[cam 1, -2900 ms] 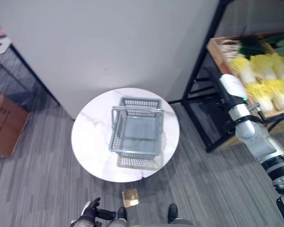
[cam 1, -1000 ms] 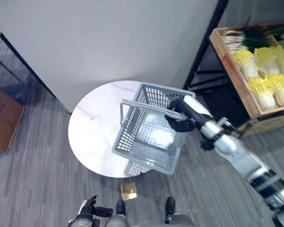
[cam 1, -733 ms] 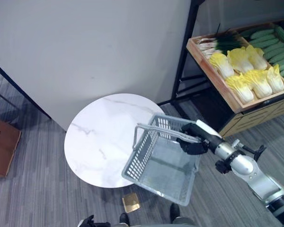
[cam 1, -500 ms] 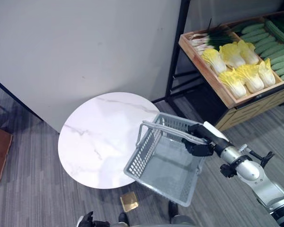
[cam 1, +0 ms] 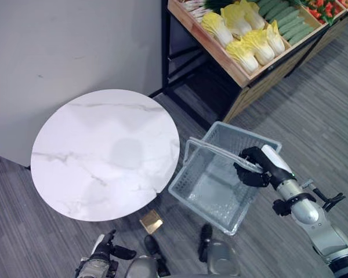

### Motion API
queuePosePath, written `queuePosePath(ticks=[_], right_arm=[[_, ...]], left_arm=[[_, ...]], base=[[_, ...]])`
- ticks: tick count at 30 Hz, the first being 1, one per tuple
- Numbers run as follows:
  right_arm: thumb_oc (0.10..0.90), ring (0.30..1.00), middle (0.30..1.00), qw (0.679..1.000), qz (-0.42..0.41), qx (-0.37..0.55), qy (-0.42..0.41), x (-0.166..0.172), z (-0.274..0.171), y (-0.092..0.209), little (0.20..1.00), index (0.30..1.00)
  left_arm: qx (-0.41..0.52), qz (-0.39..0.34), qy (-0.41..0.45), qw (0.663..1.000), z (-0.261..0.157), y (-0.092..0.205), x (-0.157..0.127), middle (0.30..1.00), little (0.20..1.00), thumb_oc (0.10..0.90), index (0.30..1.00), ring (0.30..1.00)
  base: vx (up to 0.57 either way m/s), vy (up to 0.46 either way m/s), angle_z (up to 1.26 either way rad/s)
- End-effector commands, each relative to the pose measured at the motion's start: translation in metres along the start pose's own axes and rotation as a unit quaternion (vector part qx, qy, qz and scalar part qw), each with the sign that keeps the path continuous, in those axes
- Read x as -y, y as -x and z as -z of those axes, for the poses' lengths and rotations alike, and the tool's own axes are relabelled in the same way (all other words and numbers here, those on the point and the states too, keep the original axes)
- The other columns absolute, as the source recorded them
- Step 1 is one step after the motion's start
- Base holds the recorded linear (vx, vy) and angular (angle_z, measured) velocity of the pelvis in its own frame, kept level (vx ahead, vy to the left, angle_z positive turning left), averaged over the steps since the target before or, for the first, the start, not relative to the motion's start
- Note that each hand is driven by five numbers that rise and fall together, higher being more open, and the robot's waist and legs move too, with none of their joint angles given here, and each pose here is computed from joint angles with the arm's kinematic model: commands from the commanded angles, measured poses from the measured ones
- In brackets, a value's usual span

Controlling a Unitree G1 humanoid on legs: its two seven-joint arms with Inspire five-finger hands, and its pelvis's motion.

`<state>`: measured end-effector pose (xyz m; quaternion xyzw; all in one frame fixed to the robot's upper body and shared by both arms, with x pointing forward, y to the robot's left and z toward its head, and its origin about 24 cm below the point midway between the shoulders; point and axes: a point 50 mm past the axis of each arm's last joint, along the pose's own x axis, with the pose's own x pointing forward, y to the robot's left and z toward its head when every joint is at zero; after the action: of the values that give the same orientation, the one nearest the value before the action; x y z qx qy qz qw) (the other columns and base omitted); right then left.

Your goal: Get the vegetables into the basket

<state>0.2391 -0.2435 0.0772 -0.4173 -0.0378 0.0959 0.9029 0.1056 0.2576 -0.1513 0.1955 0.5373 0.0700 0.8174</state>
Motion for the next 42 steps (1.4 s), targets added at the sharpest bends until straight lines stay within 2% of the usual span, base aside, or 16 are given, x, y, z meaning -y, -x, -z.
queuePosePath(ticks=[1, 16, 24, 33, 42], right_arm=[[0.4, 0.3, 0.3, 0.975, 0.128, 0.183, 0.009, 0.055, -0.066, -0.02, 0.3, 0.3], [0.4, 0.3, 0.3, 0.973, 0.138, 0.175, 0.061, 0.073, -0.062, 0.006, 0.3, 0.3], [0.4, 0.3, 0.3, 0.968, 0.135, 0.199, 0.067, 0.075, -0.07, -0.009, 0.3, 0.3], [0.4, 0.3, 0.3, 0.973, 0.116, 0.191, 0.061, 0.068, -0.066, -0.007, 0.3, 0.3], [0.4, 0.3, 0.3, 0.976, 0.135, 0.165, 0.047, 0.06, -0.056, -0.006, 0.3, 0.3]], left_arm=[[-0.048, 0.003, -0.025, 0.999, 0.032, 0.006, 0.001, 1.0, 1.0, 0.9, 1.0, 1.0], [-0.024, 0.022, -0.052, 0.998, 0.016, 0.005, 0.022, 1.0, 1.0, 0.9, 1.0, 1.0], [-0.011, 0.002, -0.013, 1.0, 0.01, 0.005, 0.027, 1.0, 1.0, 0.9, 1.0, 1.0], [-0.004, 0.006, -0.016, 1.0, 0.008, 0.005, 0.026, 1.0, 1.0, 0.9, 1.0, 1.0], [0.016, -0.008, -0.017, 1.0, 0.0, 0.003, 0.015, 1.0, 1.0, 0.9, 1.0, 1.0]], base=[[0.02, -0.202, -0.19], [0.0, -0.172, -0.14], [0.01, -0.09, -0.59], [0.08, 0.084, -0.53], [0.0, 0.228, -0.33]])
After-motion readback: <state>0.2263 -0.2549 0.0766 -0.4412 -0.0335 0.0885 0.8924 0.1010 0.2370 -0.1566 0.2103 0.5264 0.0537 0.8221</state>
